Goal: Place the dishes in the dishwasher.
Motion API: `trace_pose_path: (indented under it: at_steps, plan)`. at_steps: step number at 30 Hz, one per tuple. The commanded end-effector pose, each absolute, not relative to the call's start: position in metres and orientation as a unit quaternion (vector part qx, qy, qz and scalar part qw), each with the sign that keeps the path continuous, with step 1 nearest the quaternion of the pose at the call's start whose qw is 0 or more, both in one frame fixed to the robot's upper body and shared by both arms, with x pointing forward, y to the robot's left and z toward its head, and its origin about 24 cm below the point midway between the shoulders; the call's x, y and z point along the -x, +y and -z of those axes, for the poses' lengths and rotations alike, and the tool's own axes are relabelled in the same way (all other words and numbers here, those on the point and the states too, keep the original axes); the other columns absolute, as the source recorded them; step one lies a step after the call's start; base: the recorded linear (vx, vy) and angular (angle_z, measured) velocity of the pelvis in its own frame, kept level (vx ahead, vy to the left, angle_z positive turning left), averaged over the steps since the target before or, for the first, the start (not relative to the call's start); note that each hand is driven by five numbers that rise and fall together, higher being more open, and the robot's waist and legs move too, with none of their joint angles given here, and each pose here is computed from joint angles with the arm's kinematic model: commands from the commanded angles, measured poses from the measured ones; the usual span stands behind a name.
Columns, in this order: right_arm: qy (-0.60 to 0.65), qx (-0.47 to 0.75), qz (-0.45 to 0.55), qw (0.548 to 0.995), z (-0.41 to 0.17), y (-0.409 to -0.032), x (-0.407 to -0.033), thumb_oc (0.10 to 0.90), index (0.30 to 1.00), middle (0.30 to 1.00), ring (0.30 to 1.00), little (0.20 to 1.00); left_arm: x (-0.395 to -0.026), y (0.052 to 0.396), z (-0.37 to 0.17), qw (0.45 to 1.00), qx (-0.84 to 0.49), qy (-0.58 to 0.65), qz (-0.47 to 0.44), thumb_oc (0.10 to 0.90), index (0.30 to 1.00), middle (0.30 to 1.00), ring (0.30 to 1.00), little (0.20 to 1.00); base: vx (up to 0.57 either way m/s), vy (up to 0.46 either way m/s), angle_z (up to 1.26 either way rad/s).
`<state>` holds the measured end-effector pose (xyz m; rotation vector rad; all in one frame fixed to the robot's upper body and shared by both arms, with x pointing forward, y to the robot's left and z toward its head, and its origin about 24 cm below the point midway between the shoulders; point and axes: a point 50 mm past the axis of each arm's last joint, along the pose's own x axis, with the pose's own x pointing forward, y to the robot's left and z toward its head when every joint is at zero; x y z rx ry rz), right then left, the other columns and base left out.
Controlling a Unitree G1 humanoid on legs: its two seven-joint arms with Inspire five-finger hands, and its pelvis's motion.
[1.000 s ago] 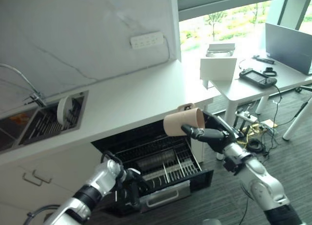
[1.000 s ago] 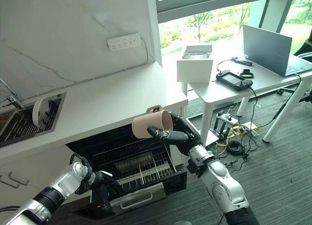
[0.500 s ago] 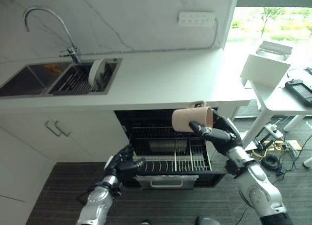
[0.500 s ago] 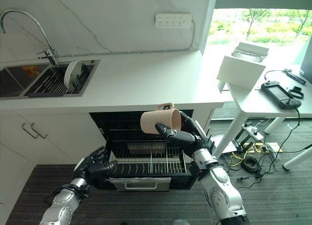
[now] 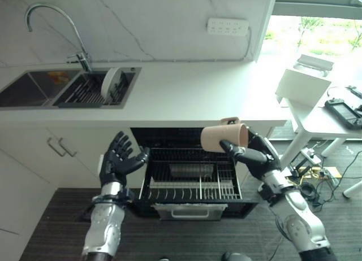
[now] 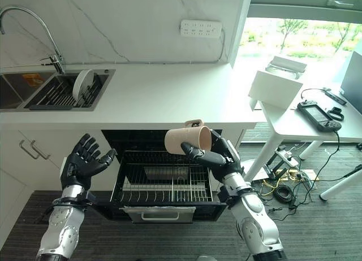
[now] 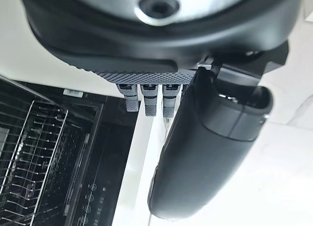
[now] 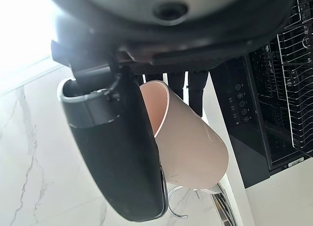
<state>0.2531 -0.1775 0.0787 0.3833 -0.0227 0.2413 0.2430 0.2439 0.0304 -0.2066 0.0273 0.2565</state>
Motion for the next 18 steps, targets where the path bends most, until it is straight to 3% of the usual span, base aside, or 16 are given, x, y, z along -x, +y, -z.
trace_pose_path:
  at_steps: [1,6,18]
  plan:
    - [-0.168,-0.179,-0.136,0.96,-0.142,-0.178,-0.261,0.4,0.3,0.3,0.3,0.3,-0.268,0.236,-0.069,0.993,0.067,-0.047,-0.087,0.8,0.9,0.9,0.9,0.9,0.08,0.015,0.01]
    - [-0.214,-0.145,-0.134,0.957,-0.161,-0.185,-0.268,0.4,0.3,0.3,0.3,0.3,-0.28,0.209,-0.066,0.996,0.078,-0.02,-0.046,0.8,0.9,0.9,0.9,0.9,-0.15,-0.005,-0.13]
    - [-0.242,-0.108,-0.112,0.958,-0.174,-0.195,-0.272,0.4,0.3,0.3,0.3,0.3,-0.284,0.204,-0.068,0.999,0.016,-0.009,-0.028,0.8,0.9,0.9,0.9,0.9,0.02,-0.004,-0.03]
